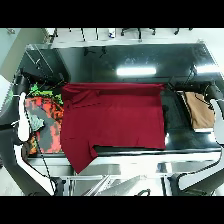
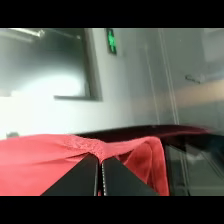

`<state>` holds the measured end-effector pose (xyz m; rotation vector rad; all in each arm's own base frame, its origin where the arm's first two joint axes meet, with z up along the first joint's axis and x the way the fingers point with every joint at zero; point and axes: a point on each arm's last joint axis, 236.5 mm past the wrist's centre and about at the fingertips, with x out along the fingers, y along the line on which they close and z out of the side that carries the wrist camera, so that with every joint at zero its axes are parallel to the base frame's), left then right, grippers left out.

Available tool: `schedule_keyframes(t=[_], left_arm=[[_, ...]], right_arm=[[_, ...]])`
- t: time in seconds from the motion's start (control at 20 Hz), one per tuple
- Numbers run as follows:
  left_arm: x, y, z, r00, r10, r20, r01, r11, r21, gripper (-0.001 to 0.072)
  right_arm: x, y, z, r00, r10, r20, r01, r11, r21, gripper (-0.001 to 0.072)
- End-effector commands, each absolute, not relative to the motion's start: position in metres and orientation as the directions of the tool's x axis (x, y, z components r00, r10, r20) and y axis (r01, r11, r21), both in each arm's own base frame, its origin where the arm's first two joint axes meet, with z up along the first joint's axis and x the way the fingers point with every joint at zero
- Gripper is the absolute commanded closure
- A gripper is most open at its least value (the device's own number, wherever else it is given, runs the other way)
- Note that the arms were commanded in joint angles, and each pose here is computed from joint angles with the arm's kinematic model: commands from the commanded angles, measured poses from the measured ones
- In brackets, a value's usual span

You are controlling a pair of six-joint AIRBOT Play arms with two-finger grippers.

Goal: Fold the shirts.

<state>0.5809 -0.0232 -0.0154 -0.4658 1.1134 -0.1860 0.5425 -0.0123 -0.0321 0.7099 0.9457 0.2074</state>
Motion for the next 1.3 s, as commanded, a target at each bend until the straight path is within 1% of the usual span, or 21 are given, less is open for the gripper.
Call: schedule_keyframes(t=[0.0, 0.05, 0.1, 0.2, 0.3, 0.4, 0.7, 0.8, 0.9, 0.95, 1.0, 1.05, 1.1, 1.2, 1.25], left_arm=[[0.567, -0.029, -0.015, 0.352, -0.404, -0.844, -0.072, 0.888, -0.455, 0.0694], [0.559, -0.029, -0.018, 0.321, -0.403, -0.857, -0.072, 0.892, -0.447, 0.0694], [0.548, -0.027, -0.026, 0.271, -0.377, -0.886, -0.068, 0.910, -0.408, 0.0694], [0.530, -0.013, -0.040, 0.190, -0.263, -0.946, -0.077, 0.956, -0.282, 0.0694], [0.524, -0.007, -0.046, 0.157, -0.186, -0.970, -0.061, 0.978, -0.197, 0.0694], [0.522, -0.009, -0.048, 0.146, -0.156, -0.977, -0.044, 0.986, -0.164, 0.0694], [0.503, -0.011, -0.073, 0.061, -0.150, -0.987, -0.048, 0.987, -0.153, 0.0693], [0.503, -0.012, -0.074, 0.059, -0.154, -0.986, -0.049, 0.986, -0.157, 0.0694], [0.499, -0.019, -0.073, 0.044, -0.186, -0.982, -0.051, 0.981, -0.188, 0.0694], [0.497, -0.026, -0.072, 0.036, -0.213, -0.976, -0.053, 0.975, -0.215, 0.0692], [0.495, -0.033, -0.069, 0.027, -0.242, -0.970, -0.054, 0.968, -0.243, 0.0562], [0.490, -0.037, -0.064, 0.002, -0.262, -0.965, -0.053, 0.964, -0.262, 0.0113], [0.488, -0.036, -0.056, -0.008, -0.259, -0.966, -0.083, 0.963, -0.257, 0.0007], [0.479, -0.029, -0.031, -0.036, -0.261, -0.965, -0.132, 0.958, -0.254, 0.0008], [0.468, -0.025, -0.017, -0.063, -0.263, -0.963, -0.151, 0.956, -0.251, 0.0008]], right_arm=[[0.513, -0.004, -0.049, 0.451, 0.492, -0.745, 0.093, 0.804, 0.587, 0.0692], [0.504, -0.002, -0.056, 0.410, 0.489, -0.770, 0.084, 0.820, 0.566, 0.0692], [0.497, 0.002, -0.063, 0.379, 0.484, -0.789, 0.089, 0.829, 0.551, 0.0692], [0.487, 0.010, -0.077, 0.340, 0.479, -0.809, 0.093, 0.839, 0.536, 0.0692], [0.483, 0.016, -0.087, 0.326, 0.463, -0.824, 0.085, 0.854, 0.513, 0.0692], [0.483, 0.018, -0.092, 0.328, 0.450, -0.831, 0.082, 0.863, 0.499, 0.0692], [0.483, 0.017, -0.093, 0.328, 0.443, -0.834, 0.085, 0.865, 0.494, 0.0691], [0.483, 0.017, -0.093, 0.329, 0.445, -0.833, 0.097, 0.862, 0.498, 0.0691], [0.483, 0.018, -0.093, 0.326, 0.447, -0.833, 0.096, 0.861, 0.500, 0.0689], [0.482, 0.018, -0.092, 0.323, 0.451, -0.832, 0.096, 0.859, 0.503, 0.0630], [0.481, 0.020, -0.090, 0.321, 0.460, -0.828, 0.094, 0.854, 0.511, 0.0398], [0.478, 0.023, -0.084, 0.310, 0.475, -0.823, 0.088, 0.848, 0.523, 0.0276], [0.473, 0.024, -0.075, 0.294, 0.492, -0.820, 0.079, 0.842, 0.533, 0.0277], [0.460, 0.018, -0.048, 0.270, 0.520, -0.810, 0.060, 0.831, 0.554, 0.0277], [0.452, 0.011, -0.032, 0.272, 0.527, -0.805, 0.057, 0.826, 0.560, 0.0277]])
